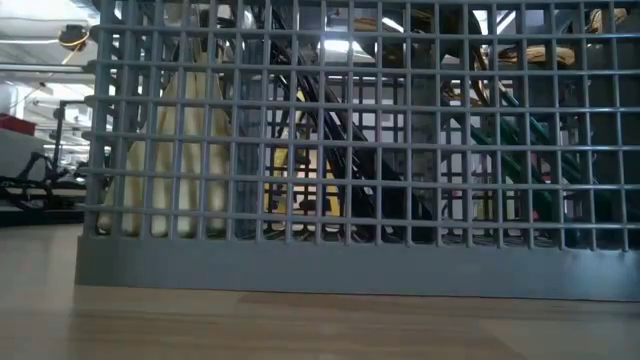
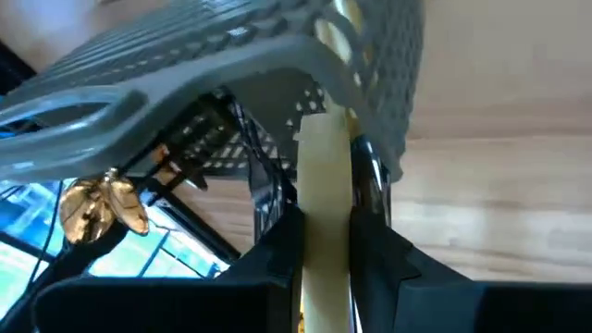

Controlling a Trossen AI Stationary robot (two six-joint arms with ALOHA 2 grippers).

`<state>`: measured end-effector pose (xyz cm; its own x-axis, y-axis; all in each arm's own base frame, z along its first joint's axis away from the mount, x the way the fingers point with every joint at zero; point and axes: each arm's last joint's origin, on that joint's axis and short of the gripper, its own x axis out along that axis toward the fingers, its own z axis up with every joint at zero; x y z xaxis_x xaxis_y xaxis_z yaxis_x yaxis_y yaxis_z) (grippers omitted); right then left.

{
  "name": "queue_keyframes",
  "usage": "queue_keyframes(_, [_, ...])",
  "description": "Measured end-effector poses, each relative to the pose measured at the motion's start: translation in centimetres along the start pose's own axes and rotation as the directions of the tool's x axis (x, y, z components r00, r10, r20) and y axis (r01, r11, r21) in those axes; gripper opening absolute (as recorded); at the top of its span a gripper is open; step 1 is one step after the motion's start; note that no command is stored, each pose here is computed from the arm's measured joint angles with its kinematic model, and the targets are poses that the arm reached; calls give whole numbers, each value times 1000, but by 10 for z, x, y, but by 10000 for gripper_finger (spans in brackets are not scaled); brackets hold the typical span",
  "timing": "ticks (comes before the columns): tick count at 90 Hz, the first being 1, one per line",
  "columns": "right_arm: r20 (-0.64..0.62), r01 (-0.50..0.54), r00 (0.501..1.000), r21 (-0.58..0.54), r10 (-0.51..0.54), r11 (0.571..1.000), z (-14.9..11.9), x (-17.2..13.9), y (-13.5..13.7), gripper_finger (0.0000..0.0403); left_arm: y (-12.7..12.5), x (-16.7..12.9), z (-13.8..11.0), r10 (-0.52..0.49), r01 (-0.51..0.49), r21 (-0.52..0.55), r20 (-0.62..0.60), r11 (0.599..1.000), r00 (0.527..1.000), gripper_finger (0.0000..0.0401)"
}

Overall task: Sort silverware
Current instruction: Put the top yellow knife into the gray cutlery rack

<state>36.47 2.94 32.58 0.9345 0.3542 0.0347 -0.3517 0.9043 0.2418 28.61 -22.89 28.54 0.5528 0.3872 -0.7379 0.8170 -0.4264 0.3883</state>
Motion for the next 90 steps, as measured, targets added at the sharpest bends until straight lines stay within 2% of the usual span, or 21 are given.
queue_keyframes(11, [-63, -11, 998, -56, 8, 998, 6, 14, -1, 166, 1, 1, 0, 2, -2, 8, 3, 1000, 1000, 46])
queue_keyframes(20, [-85, 13, 996, -159, -27, 987, 15, 21, -2, 166, 2, 1, 0, 9, -9, 3, 5, 1000, 1000, 53])
queue_keyframes(26, [-96, 44, 993, -258, -71, 965, 20, 25, -4, 166, 3, 1, 1, 21, -20, -8, 8, 1000, 1000, 60])
queue_keyframes(37, [-130, 88, 979, -436, -159, 896, 19, 33, -9, 166, 2, 1, 0, 15, -15, 2, 7, 1000, 1000, 73])
queue_keyframes(54, [-132, 132, 950, -651, -282, 748, 27, 37, -12, 166, 2, 1, 0, 14, -14, 23, 6, 1000, 1000, 77])
queue_keyframes(72, [-126, 131, 939, -729, -320, 672, 29, 42, -12, 166, 2, 2, -1, 4, -4, 26, 7, 1000, 1000, 78])
queue_keyframes(90, [-129, 118, 941, -744, -314, 658, 28, 43, -9, 166, 2, 10, 6, -24, 24, 50, 4, 998, 1000, 79])
